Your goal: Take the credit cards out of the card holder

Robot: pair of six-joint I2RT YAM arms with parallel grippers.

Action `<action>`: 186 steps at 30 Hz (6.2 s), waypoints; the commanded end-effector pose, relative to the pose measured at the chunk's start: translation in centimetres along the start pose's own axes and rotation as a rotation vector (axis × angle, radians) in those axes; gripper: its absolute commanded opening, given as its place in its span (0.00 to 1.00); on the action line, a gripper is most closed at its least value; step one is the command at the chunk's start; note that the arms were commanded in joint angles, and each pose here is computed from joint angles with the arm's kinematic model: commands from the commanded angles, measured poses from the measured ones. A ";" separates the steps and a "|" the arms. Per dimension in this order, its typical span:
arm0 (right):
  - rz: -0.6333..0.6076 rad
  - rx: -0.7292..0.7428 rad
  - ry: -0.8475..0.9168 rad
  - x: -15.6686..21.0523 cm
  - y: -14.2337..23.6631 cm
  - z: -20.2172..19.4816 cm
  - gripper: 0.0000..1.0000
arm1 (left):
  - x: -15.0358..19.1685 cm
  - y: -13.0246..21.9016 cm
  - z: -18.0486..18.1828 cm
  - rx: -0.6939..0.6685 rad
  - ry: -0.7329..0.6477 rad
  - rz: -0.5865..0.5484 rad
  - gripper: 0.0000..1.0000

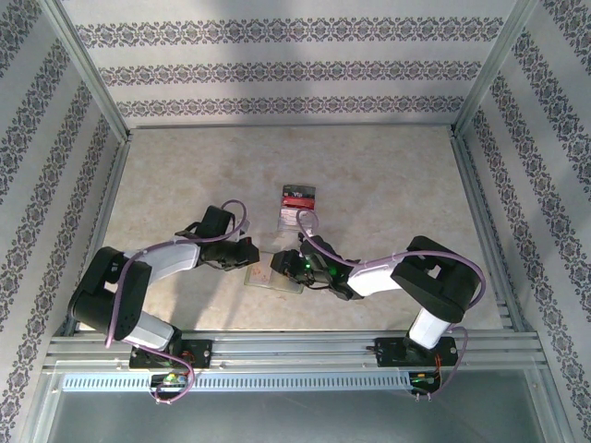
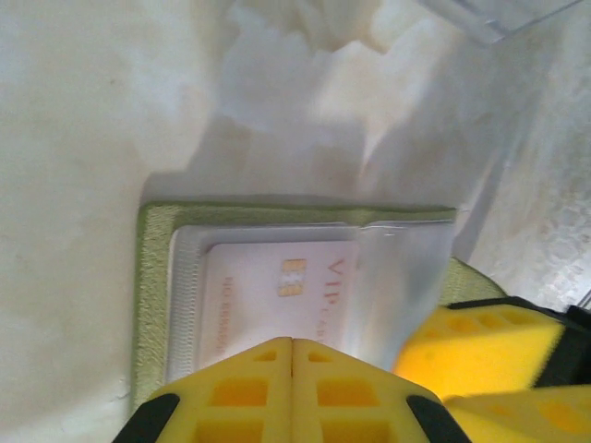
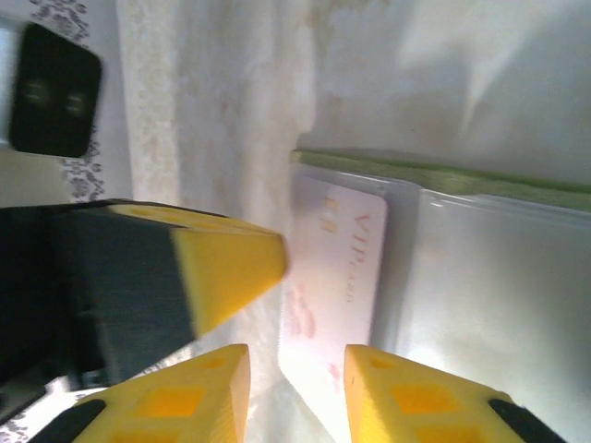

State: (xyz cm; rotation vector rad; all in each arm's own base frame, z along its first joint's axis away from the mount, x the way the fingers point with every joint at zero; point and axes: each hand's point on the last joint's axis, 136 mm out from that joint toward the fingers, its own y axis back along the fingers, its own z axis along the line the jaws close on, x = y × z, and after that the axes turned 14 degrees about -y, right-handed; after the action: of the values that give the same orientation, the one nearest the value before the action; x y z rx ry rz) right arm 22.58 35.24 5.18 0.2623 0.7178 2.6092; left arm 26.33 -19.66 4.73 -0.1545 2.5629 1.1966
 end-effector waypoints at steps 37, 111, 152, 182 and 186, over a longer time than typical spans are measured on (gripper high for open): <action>0.001 0.211 0.057 -0.5 0.0 -1.9 0.33 | 2.4 -0.6 3.6 -0.119 0.055 0.080 0.00; 0.098 -0.109 -0.081 0.4 -2.4 1.7 0.27 | 4.3 -0.8 3.8 -0.116 0.080 0.084 0.00; 0.105 -0.052 -0.083 0.3 -2.3 0.4 0.22 | 2.8 0.3 4.6 -0.188 0.054 0.079 0.00; 0.090 -0.002 -0.065 0.2 -1.9 -0.8 0.21 | 0.2 1.9 1.6 -0.084 0.035 -0.039 0.15; 0.083 0.030 -0.060 0.1 -1.8 -1.3 0.21 | 0.6 2.1 2.4 -0.118 0.052 -0.028 0.14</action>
State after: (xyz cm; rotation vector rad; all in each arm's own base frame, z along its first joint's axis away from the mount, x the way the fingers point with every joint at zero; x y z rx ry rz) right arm 22.27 36.46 3.24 0.4207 0.6995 2.6788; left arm 25.82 -17.67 4.95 -0.2220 2.5193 1.2829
